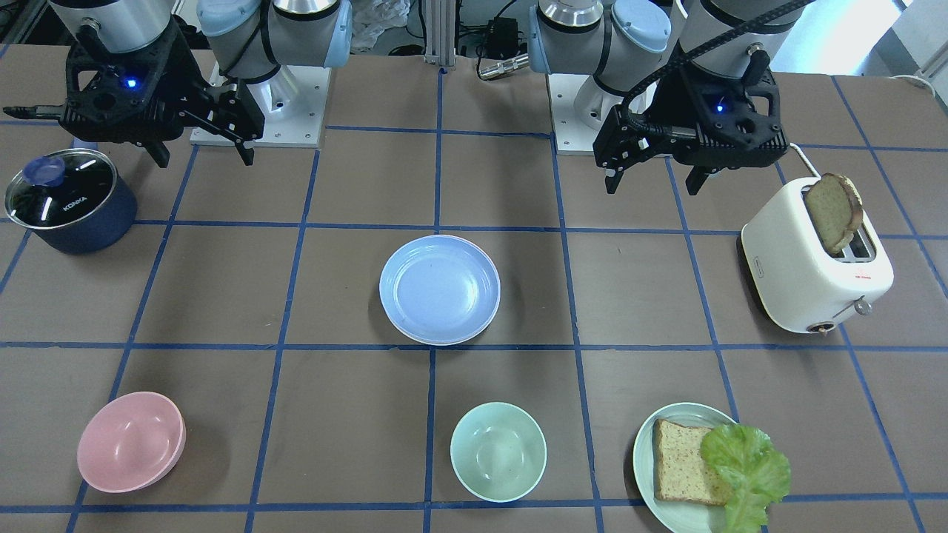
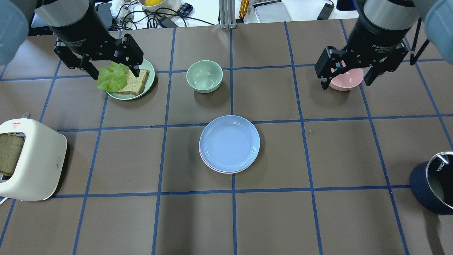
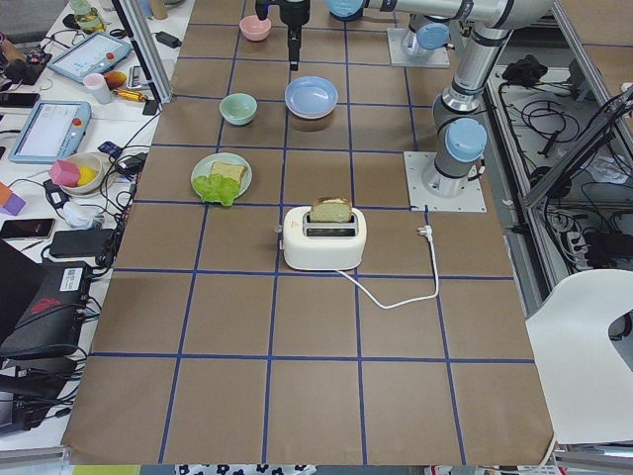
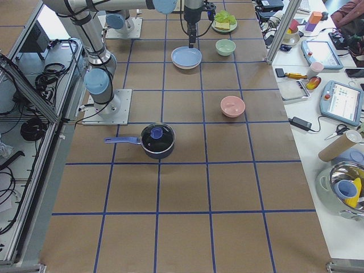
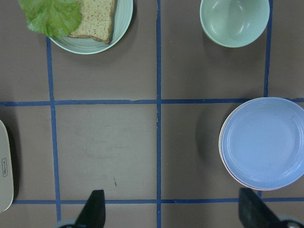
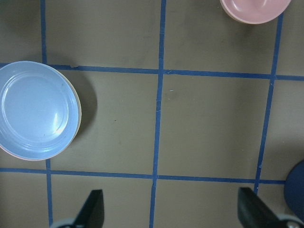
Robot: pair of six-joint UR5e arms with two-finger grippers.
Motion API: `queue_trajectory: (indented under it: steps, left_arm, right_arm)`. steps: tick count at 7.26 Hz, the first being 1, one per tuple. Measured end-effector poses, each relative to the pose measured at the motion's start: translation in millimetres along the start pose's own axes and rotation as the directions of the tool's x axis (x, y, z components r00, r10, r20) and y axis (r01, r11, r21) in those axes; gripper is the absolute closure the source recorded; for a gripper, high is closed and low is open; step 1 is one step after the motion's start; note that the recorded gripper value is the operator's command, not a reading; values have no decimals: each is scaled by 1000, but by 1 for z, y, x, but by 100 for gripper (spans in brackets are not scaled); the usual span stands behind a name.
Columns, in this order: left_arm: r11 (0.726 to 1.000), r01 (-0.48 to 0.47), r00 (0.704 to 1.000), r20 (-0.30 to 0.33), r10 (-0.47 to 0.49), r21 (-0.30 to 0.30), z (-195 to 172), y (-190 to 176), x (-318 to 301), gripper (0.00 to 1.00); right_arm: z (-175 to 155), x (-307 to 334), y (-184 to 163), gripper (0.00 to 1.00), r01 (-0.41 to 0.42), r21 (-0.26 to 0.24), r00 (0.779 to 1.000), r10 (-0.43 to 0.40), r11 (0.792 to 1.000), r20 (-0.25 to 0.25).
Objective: Stack three plates with pink and blue
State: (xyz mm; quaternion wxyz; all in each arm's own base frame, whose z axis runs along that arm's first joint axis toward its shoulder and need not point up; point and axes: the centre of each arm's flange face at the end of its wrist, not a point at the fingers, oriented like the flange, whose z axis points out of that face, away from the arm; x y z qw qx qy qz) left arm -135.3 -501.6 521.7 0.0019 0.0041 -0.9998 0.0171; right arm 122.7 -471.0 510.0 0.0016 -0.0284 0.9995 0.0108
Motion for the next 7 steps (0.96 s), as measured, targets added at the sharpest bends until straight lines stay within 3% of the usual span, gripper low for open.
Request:
queue_trajectory:
  steps: [7]
  left_arm:
    - [1000, 1, 1000, -2, -1, 2, -1, 0, 0, 0]
  right_arm:
    - [-1, 0, 0, 0, 1, 1, 1000, -1, 1000, -2]
